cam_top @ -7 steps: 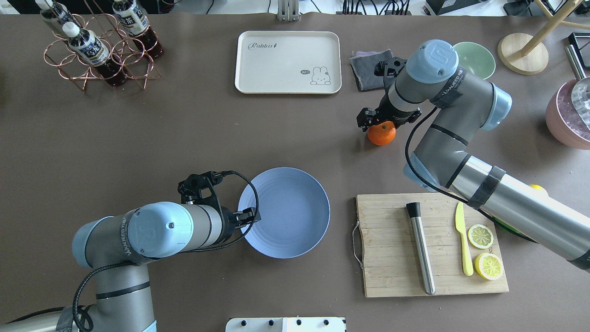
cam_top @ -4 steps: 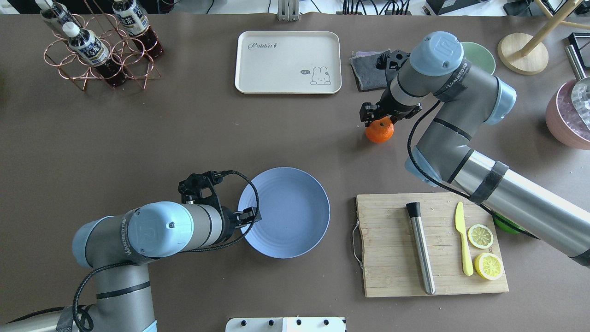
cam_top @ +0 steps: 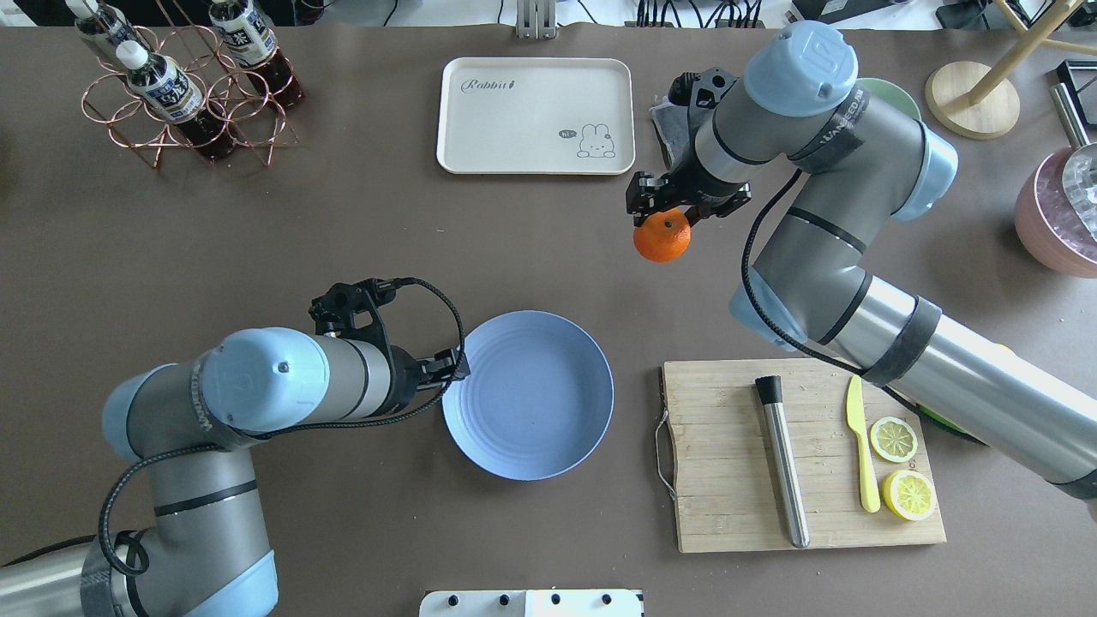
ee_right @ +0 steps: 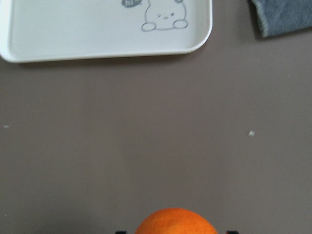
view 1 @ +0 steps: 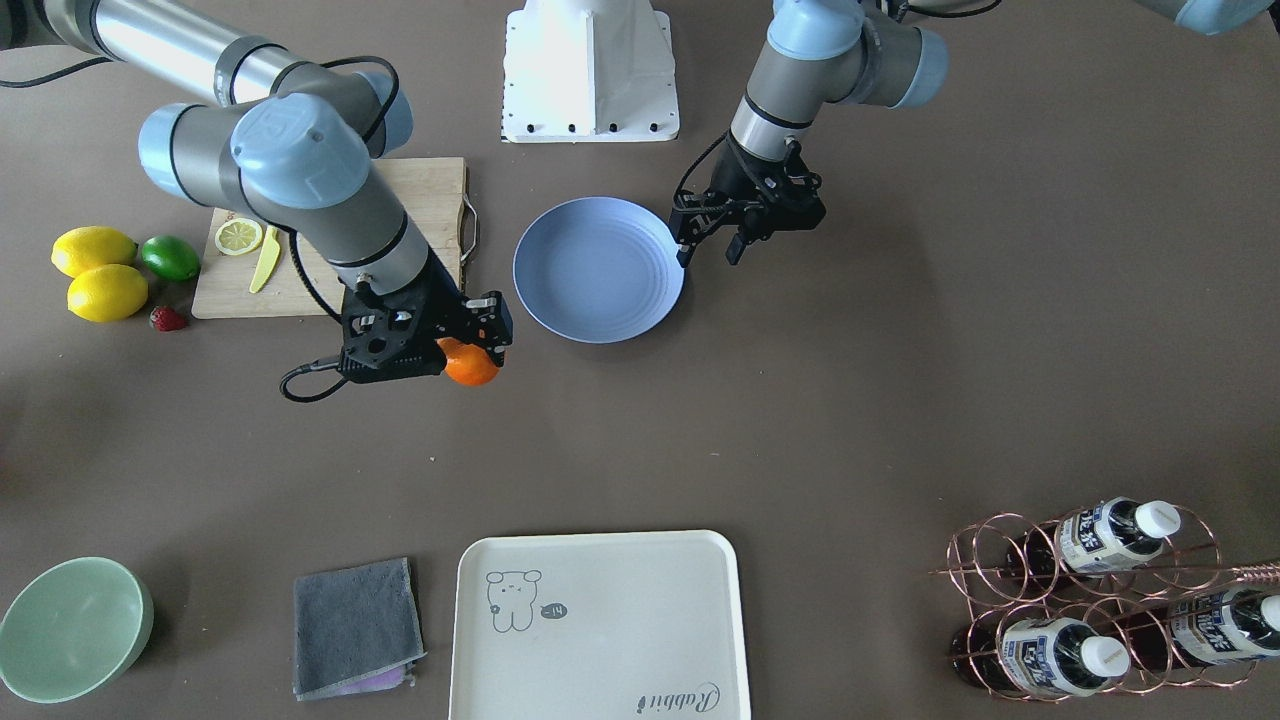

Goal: Pick orange to plate
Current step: 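Release the orange onto the blue plate with the right gripper while the left withdraws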

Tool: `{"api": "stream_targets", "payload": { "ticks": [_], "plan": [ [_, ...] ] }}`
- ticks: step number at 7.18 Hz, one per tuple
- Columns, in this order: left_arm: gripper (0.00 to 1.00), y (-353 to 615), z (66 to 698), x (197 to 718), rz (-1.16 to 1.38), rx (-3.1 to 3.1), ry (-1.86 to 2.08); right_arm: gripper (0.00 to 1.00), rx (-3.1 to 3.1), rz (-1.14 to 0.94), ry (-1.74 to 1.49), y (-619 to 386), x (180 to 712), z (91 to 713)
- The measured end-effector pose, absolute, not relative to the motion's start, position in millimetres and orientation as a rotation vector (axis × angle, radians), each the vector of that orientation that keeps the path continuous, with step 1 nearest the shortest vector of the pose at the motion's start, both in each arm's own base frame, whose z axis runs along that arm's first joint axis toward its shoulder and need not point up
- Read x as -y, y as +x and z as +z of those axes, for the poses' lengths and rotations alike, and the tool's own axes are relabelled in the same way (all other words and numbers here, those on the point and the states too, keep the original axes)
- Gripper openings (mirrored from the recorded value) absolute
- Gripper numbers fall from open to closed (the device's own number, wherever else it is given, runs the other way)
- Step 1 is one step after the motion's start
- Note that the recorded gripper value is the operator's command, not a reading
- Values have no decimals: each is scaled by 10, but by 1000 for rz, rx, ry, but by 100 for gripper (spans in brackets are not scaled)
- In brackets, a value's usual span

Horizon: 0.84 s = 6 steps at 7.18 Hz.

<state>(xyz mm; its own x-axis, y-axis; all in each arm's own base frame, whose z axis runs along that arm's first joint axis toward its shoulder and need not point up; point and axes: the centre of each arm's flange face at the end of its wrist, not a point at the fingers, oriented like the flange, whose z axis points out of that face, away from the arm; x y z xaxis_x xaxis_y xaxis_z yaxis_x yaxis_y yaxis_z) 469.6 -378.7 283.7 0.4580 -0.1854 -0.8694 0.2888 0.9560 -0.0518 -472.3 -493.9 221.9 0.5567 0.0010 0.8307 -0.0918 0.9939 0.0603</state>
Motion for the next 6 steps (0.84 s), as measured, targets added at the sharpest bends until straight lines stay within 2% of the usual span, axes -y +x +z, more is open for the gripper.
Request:
{"api": "stream_targets", "payload": {
  "ticks": [1, 3, 6],
  "plan": [
    [75, 4322, 3058, 4075, -249, -1028, 128, 0, 981, 75, 92, -5088, 4409, 1964],
    [76, 3732, 3461, 4424, -182, -974, 172, 0, 951, 82, 102, -5770, 3578, 1864],
    [76, 3550, 3555, 4506, -168, -975, 171, 0, 902, 78, 111, -6263, 3371, 1915]
  ]
}}
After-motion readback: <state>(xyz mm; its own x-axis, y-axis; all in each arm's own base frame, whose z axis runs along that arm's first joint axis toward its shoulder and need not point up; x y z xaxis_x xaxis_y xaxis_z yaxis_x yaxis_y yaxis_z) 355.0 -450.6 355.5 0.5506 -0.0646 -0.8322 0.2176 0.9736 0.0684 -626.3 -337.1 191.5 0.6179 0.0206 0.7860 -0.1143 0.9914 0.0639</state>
